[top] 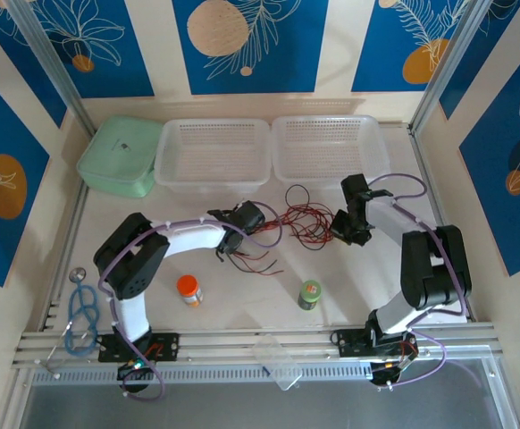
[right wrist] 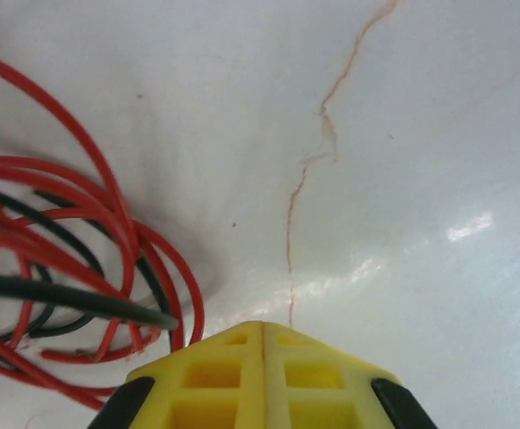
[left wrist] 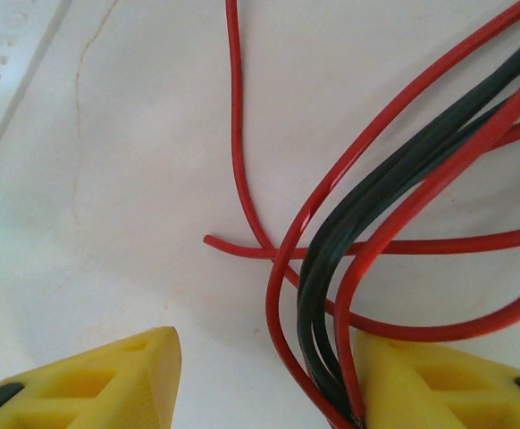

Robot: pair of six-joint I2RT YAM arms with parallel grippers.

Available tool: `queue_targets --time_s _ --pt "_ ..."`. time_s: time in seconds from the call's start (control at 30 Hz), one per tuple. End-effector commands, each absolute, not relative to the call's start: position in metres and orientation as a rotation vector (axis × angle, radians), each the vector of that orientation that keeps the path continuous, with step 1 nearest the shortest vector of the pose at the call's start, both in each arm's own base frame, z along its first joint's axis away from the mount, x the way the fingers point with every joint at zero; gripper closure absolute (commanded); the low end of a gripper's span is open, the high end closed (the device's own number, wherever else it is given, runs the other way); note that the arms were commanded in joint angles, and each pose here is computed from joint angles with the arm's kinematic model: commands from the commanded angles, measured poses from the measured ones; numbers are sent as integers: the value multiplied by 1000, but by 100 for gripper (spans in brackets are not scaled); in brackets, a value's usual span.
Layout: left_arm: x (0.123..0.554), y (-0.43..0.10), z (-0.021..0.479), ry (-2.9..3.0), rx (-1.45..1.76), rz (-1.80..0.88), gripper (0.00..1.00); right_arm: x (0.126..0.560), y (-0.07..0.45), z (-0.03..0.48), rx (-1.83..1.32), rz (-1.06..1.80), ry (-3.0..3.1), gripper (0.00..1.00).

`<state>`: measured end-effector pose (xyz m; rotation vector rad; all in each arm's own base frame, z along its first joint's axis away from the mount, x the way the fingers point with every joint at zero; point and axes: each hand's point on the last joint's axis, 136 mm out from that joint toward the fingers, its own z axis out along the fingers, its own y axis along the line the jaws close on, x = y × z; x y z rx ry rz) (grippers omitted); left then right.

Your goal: Untangle the cables

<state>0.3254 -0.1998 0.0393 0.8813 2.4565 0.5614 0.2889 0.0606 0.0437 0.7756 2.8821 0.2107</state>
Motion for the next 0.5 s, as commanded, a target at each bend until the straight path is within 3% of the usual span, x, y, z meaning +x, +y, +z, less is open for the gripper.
queue_targets --time_s 0.0,0.13,0.2,0.47 --pt "329 -197 67 2407 915 561 46 275 69 61 777 301 2866 81" --pt "334 -214 96 2365 899 451 45 268 89 71 883 495 2785 43" --pt "335 -221 109 2349 890 408 45 267 94 68 932 521 2763 33" --pt "338 -229 105 2359 909 381 43 283 101 38 981 443 2824 29"
